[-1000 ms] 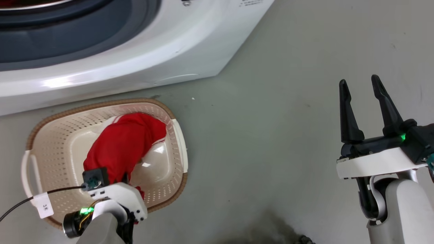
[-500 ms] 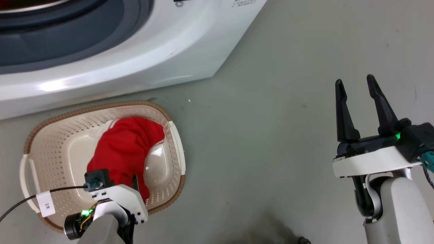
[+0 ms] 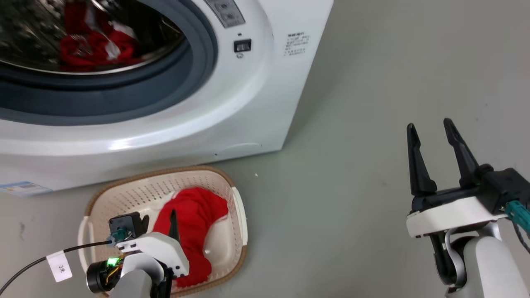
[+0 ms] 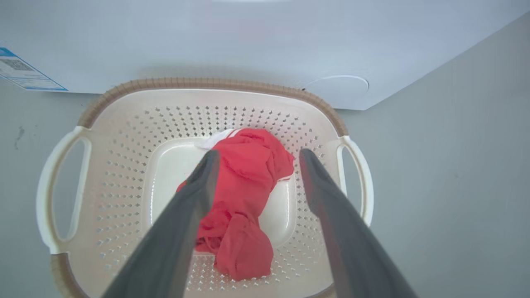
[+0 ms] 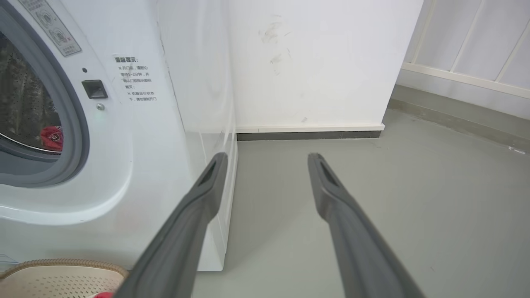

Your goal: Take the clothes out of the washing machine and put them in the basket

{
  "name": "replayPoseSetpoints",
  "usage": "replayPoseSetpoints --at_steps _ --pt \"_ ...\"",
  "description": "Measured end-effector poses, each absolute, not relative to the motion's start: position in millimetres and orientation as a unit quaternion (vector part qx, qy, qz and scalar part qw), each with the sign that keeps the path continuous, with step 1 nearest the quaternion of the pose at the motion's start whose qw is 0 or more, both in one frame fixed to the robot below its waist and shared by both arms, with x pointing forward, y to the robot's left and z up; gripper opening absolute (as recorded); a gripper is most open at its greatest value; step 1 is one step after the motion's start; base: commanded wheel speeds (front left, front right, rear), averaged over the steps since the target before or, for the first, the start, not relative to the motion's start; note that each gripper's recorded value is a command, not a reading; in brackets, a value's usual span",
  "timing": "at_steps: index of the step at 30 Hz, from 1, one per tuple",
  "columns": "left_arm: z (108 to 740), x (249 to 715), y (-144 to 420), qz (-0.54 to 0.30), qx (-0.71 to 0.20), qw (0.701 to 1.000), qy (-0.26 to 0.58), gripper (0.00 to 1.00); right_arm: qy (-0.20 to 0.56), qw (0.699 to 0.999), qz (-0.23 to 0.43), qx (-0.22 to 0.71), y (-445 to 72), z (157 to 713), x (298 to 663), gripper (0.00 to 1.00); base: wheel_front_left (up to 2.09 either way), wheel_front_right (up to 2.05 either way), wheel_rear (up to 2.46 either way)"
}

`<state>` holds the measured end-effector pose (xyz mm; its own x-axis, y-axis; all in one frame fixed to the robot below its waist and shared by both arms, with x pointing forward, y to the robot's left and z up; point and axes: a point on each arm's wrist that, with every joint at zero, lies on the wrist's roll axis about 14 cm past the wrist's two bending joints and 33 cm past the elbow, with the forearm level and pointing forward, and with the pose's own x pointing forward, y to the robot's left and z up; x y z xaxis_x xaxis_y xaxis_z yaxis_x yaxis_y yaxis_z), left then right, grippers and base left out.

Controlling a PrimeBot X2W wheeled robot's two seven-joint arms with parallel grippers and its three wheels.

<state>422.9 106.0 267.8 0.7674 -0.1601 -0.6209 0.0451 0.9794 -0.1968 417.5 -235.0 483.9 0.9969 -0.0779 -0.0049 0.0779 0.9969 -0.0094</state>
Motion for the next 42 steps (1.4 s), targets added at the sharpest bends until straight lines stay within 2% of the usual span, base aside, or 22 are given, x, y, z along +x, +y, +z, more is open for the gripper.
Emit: replayPoseSetpoints --at_steps 11,21,26,32,42 --pt "380 449 127 -0.048 -0.083 0.983 0.154 1.00 -0.022 1.000 -0.016 0.000 -217 513 400 1.00 0.00 0.00 0.00" --pt "469 453 142 -0.047 -0.060 0.997 0.014 1.00 -0.036 0.999 0.005 0.002 -202 530 394 1.00 0.00 0.00 0.00" --pt "491 464 142 -0.055 -0.044 0.997 -0.021 1.00 -0.034 0.999 0.004 0.005 -202 529 391 1.00 0.00 0.00 0.00" --pt "512 507 139 -0.077 -0.018 0.996 -0.046 1.00 -0.022 1.000 -0.011 0.011 -212 520 391 1.00 0.00 0.00 0.00" --pt "508 592 122 -0.108 0.025 0.994 -0.013 1.00 0.005 0.998 -0.049 0.027 -236 489 395 1.00 0.00 0.00 0.00"
